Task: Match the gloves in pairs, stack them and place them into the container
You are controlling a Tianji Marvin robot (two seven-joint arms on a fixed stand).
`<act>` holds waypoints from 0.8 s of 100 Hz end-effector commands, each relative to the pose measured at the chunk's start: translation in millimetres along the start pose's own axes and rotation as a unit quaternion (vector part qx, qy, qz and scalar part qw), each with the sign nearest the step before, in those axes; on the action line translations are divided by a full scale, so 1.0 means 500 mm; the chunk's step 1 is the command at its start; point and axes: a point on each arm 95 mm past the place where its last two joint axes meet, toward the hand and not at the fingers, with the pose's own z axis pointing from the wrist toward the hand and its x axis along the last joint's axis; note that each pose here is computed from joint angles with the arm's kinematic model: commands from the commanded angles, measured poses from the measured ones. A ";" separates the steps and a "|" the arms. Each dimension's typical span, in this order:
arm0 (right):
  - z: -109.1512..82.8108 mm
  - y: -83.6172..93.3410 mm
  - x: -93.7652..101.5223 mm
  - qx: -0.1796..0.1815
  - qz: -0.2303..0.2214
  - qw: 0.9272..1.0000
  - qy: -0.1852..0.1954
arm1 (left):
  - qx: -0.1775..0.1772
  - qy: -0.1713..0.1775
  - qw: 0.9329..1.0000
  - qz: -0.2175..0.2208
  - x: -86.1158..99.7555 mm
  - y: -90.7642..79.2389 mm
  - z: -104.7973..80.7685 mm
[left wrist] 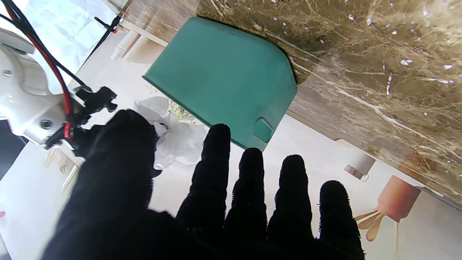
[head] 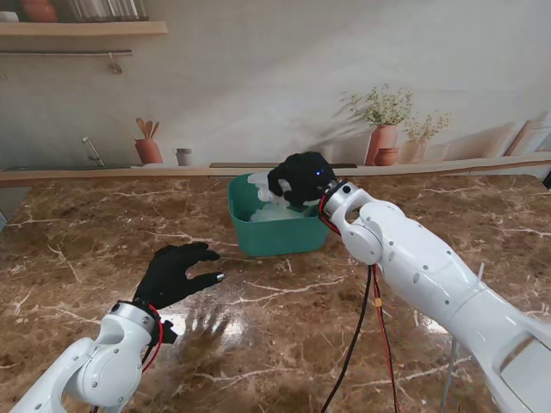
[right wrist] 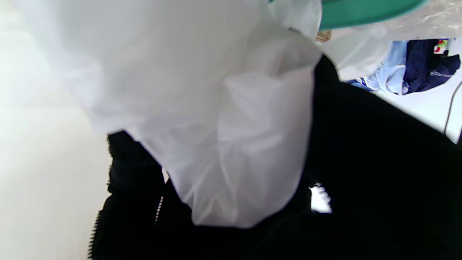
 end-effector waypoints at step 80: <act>0.062 -0.044 -0.081 0.111 0.022 0.993 -0.032 | -0.008 -0.011 1.000 0.008 -0.010 -0.002 -0.003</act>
